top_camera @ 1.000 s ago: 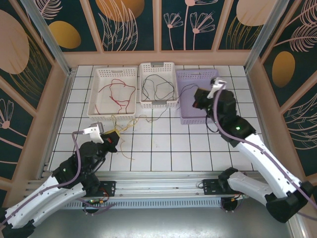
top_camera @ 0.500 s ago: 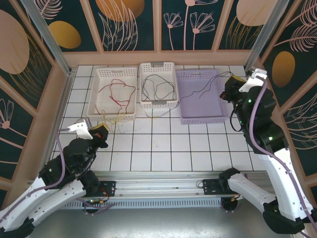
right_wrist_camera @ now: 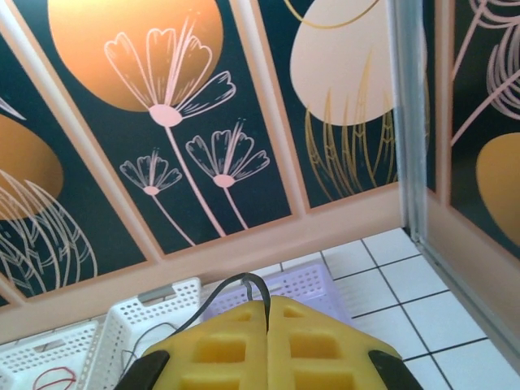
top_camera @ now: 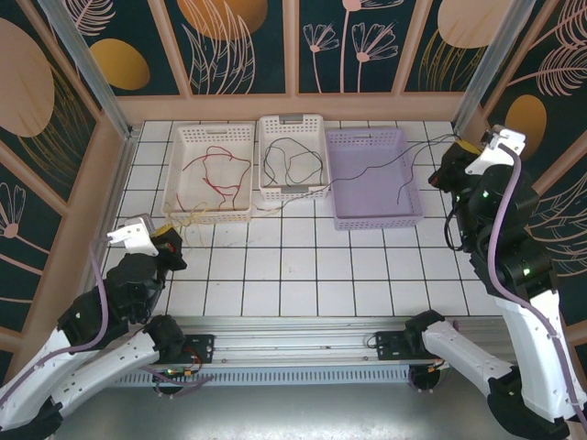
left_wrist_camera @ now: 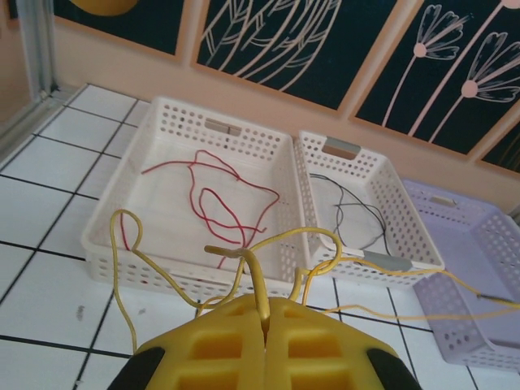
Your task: Untangle the cables
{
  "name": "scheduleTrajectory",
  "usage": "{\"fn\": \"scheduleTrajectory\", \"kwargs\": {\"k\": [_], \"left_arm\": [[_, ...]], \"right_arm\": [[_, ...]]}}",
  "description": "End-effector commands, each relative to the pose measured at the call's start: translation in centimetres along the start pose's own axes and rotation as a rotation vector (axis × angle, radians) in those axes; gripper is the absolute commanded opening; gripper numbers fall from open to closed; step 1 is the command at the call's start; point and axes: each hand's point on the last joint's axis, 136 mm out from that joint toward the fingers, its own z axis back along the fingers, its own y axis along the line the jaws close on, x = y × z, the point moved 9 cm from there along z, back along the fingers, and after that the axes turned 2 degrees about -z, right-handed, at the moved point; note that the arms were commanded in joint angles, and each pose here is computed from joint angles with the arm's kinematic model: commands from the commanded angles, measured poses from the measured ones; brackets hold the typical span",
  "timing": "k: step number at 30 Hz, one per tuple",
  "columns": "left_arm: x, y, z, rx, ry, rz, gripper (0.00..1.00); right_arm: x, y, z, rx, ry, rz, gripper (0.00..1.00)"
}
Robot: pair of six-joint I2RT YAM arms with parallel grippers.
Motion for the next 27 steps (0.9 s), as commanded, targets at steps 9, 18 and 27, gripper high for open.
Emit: {"fn": "scheduleTrajectory", "kwargs": {"k": [9,18,27], "left_arm": [[2.1,1.0,0.7,0.157,-0.077,-0.113,0.0],[3.6,1.2,1.1,0.241,-0.127,-0.138,0.0],[4.0,0.2,0.3,0.268,-0.14,-0.175,0.0]], "right_arm": [[1.3,-2.0,2.2,-0.123,-0.049,0.03,0.0],[2.1,-3.1,3.9,-0.183,-0.077,0.039,0.0],[2.4,-4.3,5.9,-0.22,-0.083,0.05,0.0]]}}
